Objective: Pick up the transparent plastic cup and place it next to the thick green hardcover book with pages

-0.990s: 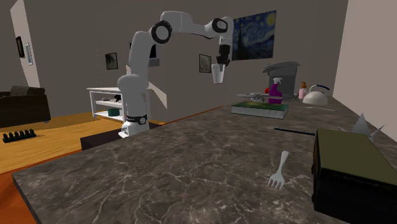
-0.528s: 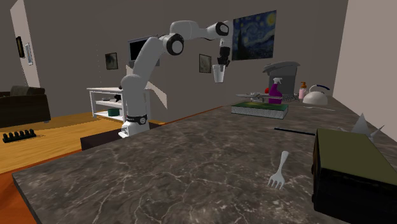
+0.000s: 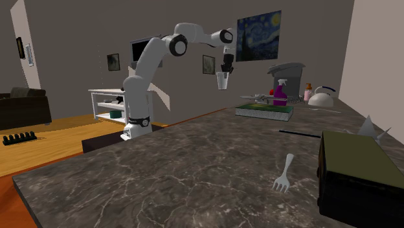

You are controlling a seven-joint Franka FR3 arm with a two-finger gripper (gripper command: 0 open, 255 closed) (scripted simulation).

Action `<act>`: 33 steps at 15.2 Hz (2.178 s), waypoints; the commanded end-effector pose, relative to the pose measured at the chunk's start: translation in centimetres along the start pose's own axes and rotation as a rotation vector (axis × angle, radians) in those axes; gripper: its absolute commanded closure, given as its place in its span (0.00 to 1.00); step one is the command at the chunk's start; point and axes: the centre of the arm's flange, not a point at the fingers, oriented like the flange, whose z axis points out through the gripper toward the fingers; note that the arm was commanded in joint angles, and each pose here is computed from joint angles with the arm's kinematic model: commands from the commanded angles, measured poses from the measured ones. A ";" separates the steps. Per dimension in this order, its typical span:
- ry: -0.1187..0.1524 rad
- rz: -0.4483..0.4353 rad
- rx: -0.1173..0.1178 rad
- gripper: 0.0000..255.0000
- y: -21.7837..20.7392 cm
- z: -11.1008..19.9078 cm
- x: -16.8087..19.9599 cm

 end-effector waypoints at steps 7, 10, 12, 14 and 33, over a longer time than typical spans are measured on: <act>0.000 0.000 0.001 1.00 -0.5 4.2 0.1; 0.000 0.000 0.001 1.00 -0.7 5.7 0.2; 0.000 0.000 0.001 1.00 -0.9 6.8 0.2; 0.000 0.000 0.001 1.00 -1.0 7.8 0.2; 0.000 0.000 0.001 1.00 -2.0 15.2 0.4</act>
